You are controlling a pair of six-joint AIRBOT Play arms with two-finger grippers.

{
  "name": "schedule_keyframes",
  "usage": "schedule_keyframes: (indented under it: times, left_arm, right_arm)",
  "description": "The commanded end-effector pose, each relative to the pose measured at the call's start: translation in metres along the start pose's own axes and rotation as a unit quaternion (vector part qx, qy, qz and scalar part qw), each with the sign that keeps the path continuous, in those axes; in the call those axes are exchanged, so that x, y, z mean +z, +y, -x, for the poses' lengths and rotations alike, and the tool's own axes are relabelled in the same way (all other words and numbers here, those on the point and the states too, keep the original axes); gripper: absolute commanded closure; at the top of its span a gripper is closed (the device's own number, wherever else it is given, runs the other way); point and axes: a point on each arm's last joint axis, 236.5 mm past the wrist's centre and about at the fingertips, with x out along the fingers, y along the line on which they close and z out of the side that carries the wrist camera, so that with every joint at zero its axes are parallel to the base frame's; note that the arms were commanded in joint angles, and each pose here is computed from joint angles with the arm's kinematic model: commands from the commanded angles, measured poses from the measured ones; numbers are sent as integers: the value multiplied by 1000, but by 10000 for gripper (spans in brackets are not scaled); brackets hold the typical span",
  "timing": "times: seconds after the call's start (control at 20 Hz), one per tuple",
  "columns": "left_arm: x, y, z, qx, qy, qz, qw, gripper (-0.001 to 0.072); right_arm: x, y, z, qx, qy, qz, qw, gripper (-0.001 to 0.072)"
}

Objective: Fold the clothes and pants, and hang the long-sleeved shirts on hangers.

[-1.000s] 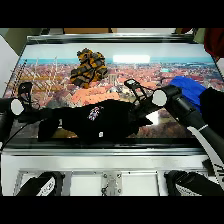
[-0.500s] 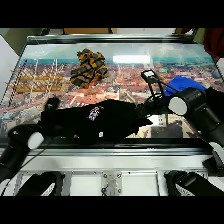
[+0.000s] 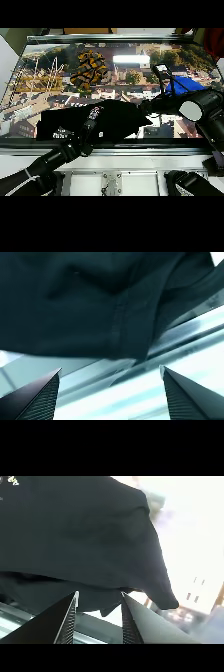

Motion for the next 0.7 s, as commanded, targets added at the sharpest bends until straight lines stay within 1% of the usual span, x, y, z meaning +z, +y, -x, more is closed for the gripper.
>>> schedule_keyframes:
  times: [0.0, 0.1, 0.35, 0.5, 0.65]
  left_arm:
    - [0, -11, -19, 11, 7, -10, 1000, 42]
    - [10, -16, -21, 7, 1, 10, 1000, 41]
    - [34, -25, -21, -1, -10, 19, 1000, 41]
    - [36, -7, -23, 11, 1, 48, 999, 42]
    - [46, 13, -13, 7, -17, 93, 995, 42]
  right_arm:
    - [-3, -1, 4, -2, 4, -5, 1000, 411]
    - [-6, -2, 4, -3, 10, -4, 1000, 411]
    - [-11, -3, 4, -5, 19, -4, 1000, 411]
    - [-11, -3, 4, -5, 19, -4, 1000, 411]
    - [-11, -3, 4, -6, 19, -4, 1000, 411]
